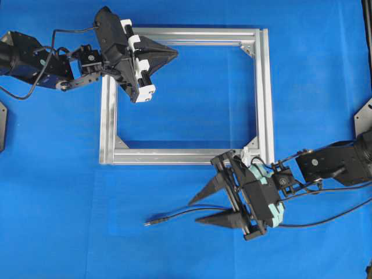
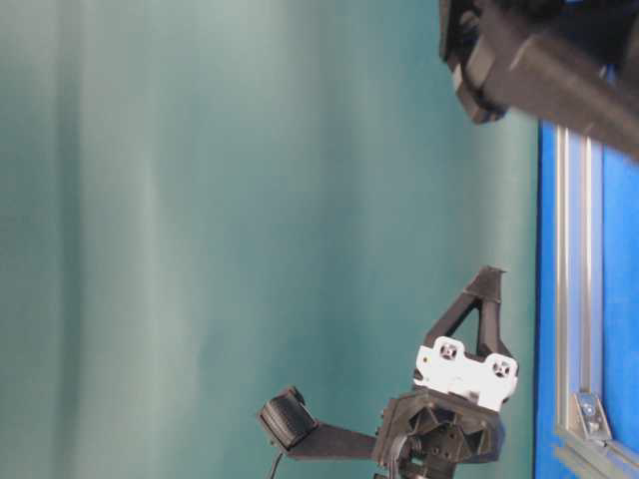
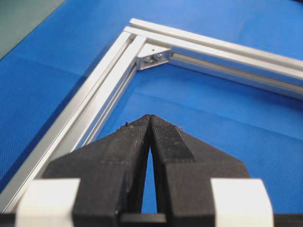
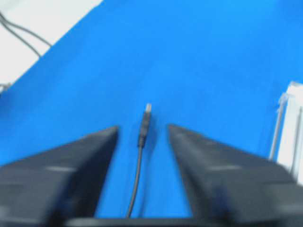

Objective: Insert the wire through the string loop located on the right side.
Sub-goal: 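Lower the right gripper onto the black USB cable and grasp it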

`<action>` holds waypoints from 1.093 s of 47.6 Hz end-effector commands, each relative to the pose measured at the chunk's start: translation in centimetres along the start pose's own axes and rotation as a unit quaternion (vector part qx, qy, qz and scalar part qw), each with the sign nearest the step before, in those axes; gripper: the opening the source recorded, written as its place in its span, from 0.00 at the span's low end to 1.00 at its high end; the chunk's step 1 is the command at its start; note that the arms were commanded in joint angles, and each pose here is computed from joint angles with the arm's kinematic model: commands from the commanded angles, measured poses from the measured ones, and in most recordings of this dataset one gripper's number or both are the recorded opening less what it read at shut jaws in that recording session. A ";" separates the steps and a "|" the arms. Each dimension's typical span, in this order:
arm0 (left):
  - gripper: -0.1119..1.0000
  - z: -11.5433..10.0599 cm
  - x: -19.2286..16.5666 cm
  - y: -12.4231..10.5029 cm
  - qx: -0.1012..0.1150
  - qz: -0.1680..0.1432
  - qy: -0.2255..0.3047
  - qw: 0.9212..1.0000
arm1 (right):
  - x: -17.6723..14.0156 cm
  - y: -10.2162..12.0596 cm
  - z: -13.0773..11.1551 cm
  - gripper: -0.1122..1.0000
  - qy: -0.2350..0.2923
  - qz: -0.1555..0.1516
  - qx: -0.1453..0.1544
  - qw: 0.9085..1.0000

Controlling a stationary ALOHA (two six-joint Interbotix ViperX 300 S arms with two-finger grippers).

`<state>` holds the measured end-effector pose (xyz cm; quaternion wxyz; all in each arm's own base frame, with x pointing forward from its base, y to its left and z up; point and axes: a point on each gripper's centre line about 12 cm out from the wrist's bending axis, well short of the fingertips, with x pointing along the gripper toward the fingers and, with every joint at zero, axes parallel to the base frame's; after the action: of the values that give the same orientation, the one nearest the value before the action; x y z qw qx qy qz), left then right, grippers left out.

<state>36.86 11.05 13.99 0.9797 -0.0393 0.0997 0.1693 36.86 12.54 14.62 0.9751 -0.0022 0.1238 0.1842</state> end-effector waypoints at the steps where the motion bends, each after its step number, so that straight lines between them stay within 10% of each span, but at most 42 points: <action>1: 0.10 1.4 -0.1 -0.1 0.001 -0.002 -0.021 1.000 | 0.2 0.2 1.5 0.65 -0.019 0.002 0.005 1.000; 7: 0.10 1.4 -0.1 -0.2 0.001 -0.003 -0.020 1.000 | 0.6 0.2 1.5 0.89 -0.012 0.002 0.010 1.000; 52: 0.10 1.1 -0.2 -0.1 0.000 -0.003 -0.011 1.000 | 6.3 -0.2 -4.8 0.82 0.066 -0.042 0.073 0.994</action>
<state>36.78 11.01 13.73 0.9787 -0.0409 0.1095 0.1688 40.80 14.11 7.20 0.9654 0.0440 0.2191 0.1342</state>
